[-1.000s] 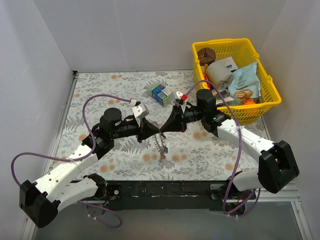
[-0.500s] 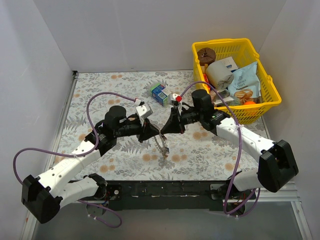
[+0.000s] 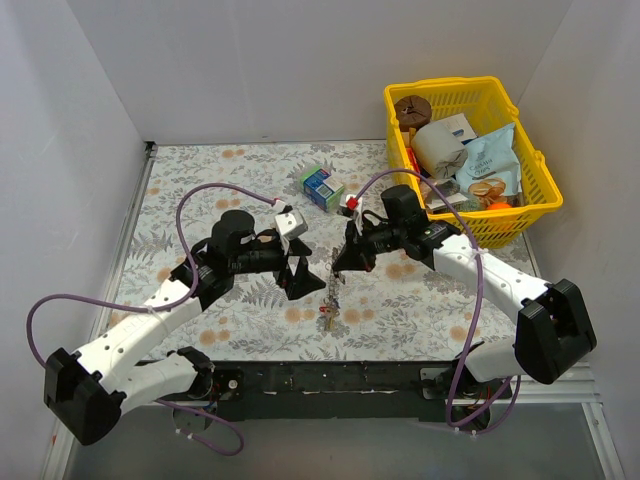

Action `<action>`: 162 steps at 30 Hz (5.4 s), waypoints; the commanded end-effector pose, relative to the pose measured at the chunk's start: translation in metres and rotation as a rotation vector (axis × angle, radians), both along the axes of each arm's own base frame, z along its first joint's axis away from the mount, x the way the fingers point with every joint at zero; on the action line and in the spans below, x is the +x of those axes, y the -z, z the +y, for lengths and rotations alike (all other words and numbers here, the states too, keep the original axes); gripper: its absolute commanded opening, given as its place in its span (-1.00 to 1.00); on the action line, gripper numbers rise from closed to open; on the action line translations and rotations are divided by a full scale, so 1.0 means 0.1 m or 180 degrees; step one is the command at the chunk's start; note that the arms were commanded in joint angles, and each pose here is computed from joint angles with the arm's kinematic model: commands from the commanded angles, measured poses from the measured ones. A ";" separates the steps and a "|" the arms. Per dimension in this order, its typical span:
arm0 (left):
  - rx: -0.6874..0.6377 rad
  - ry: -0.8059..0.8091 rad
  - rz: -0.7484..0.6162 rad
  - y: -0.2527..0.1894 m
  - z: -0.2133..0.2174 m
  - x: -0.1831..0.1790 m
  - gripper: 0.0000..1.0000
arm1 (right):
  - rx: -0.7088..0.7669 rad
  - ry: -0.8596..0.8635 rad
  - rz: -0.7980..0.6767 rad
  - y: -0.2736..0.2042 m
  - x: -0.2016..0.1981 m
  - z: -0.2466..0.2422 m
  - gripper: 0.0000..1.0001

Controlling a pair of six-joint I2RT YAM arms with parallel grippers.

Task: Put the keys on the keyring

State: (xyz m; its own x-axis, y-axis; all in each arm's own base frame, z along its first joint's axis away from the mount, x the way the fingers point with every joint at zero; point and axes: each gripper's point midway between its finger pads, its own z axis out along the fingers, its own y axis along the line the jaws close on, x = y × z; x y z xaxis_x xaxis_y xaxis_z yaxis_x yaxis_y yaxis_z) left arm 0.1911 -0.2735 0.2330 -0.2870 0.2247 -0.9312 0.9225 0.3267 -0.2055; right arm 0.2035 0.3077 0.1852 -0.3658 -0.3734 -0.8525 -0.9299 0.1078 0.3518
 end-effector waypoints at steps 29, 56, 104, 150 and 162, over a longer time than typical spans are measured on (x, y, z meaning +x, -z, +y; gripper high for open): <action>-0.0129 0.0683 0.0259 0.19 -0.39 -0.01 0.08 | 0.0246 -0.0519 -0.0299 -0.26 -0.37 -0.07 -0.97; 0.0105 0.0775 0.0303 0.24 -0.39 0.04 -0.27 | 0.0249 -0.0605 -0.0285 -0.25 -0.45 -0.05 -0.97; -0.0123 0.0542 0.0678 0.23 -0.52 0.14 -1.00 | 0.0305 -0.0087 -0.0651 -0.38 -0.25 -0.09 -0.01; -0.1179 0.0094 -0.0326 0.47 -0.42 0.19 -1.00 | 0.0622 0.0271 -0.0181 0.00 -0.07 -0.35 0.20; -0.1260 0.0161 -0.0408 0.47 -0.40 0.10 -1.00 | 0.0742 0.0047 -0.0156 0.09 -0.06 -0.32 0.09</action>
State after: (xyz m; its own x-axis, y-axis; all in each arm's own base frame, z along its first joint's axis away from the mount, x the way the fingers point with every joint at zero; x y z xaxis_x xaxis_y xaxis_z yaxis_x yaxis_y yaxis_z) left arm 0.2038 -0.3134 0.1718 -0.2150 -0.1059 -0.9709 0.9490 0.2119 -0.2333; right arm 0.1979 0.2730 0.1736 -0.3711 -0.1834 -0.9103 -0.9277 0.1155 0.3549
